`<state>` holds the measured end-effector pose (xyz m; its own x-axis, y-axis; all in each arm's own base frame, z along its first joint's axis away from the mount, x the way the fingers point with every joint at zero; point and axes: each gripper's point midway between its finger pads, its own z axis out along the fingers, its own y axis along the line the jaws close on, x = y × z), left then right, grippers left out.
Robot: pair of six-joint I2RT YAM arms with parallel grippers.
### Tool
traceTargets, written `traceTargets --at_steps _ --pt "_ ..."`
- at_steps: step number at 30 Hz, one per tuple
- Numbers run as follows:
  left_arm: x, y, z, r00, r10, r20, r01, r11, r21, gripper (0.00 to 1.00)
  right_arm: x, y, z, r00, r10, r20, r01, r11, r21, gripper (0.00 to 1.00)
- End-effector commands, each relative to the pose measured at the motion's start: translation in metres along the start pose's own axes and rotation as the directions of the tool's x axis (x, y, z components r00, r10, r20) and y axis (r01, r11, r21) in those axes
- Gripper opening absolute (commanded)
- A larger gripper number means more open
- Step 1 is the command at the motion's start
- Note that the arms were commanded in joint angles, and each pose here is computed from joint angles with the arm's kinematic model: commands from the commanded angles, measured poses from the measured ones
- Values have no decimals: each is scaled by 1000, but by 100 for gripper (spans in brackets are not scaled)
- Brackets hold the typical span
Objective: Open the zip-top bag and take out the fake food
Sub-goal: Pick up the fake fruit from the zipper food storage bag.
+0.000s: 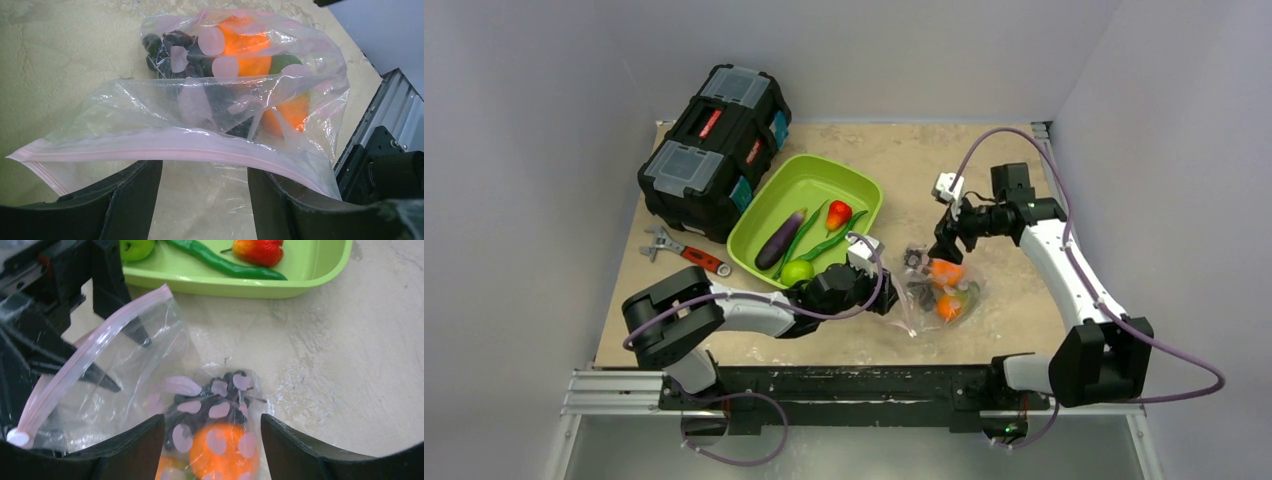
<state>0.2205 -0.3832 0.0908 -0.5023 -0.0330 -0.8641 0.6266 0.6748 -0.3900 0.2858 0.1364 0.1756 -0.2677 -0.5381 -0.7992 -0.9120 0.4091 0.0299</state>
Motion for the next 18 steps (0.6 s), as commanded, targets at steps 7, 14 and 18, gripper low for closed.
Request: traceTargets --at_steps 7,14,18 --pt "-5 -18 3 994 -110 -25 112 989 100 61 52 42 -17 935 -341 -96 316 926 -207 80" --pt "-3 -18 10 993 -110 -37 113 988 101 58 73 41 13 934 -345 -91 321 924 -210 80" --pt "-3 -19 14 994 -106 -37 110 988 109 58 75 44 27 929 -352 -110 328 925 -193 72"
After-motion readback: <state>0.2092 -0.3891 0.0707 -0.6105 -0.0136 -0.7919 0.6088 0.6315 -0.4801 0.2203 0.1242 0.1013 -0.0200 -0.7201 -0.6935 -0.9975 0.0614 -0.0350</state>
